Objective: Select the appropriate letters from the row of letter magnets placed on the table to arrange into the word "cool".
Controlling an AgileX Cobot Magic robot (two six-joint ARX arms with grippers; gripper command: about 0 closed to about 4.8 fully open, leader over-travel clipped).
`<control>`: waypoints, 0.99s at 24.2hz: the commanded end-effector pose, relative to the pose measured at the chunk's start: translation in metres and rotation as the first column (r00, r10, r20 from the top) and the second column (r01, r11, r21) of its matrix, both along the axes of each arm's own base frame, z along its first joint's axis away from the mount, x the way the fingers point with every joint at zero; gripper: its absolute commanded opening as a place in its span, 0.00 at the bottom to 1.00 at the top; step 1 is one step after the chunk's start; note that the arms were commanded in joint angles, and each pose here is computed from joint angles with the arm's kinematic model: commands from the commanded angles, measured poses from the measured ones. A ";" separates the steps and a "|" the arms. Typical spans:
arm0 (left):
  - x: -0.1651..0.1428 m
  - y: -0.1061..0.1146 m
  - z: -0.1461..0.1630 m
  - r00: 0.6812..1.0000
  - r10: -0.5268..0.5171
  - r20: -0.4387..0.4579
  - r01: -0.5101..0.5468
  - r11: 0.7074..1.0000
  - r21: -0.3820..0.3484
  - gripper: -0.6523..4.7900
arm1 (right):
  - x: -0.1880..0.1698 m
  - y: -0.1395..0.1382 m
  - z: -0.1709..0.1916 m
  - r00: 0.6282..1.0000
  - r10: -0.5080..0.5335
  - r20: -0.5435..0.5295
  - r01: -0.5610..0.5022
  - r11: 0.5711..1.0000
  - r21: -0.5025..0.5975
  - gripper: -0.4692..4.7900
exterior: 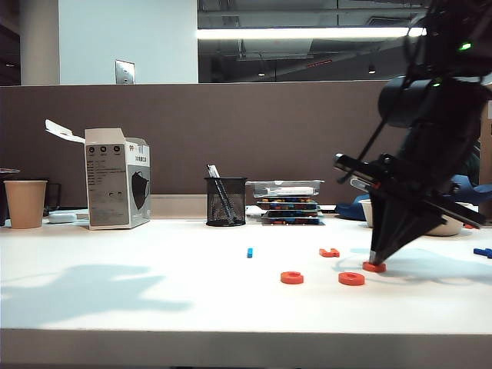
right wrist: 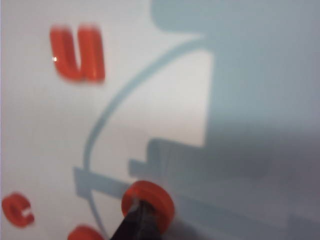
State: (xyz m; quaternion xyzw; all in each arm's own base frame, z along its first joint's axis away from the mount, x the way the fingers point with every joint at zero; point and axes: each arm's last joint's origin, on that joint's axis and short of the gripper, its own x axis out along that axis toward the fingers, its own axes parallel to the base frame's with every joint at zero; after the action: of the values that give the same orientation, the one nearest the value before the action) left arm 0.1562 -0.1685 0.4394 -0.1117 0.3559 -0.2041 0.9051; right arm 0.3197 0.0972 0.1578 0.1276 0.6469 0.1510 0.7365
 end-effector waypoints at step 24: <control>-0.001 0.001 0.003 1.000 -0.003 0.011 0.003 1.000 -0.008 0.11 | -0.029 -0.009 0.016 0.998 -0.031 -0.059 0.027 0.997 -0.068 0.08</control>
State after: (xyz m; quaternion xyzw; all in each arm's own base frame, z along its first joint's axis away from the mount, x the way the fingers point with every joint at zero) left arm 0.1562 -0.1686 0.4395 -0.1119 0.3554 -0.2046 0.9052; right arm 0.2905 0.0889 0.1703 0.1207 0.6673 0.1214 0.7249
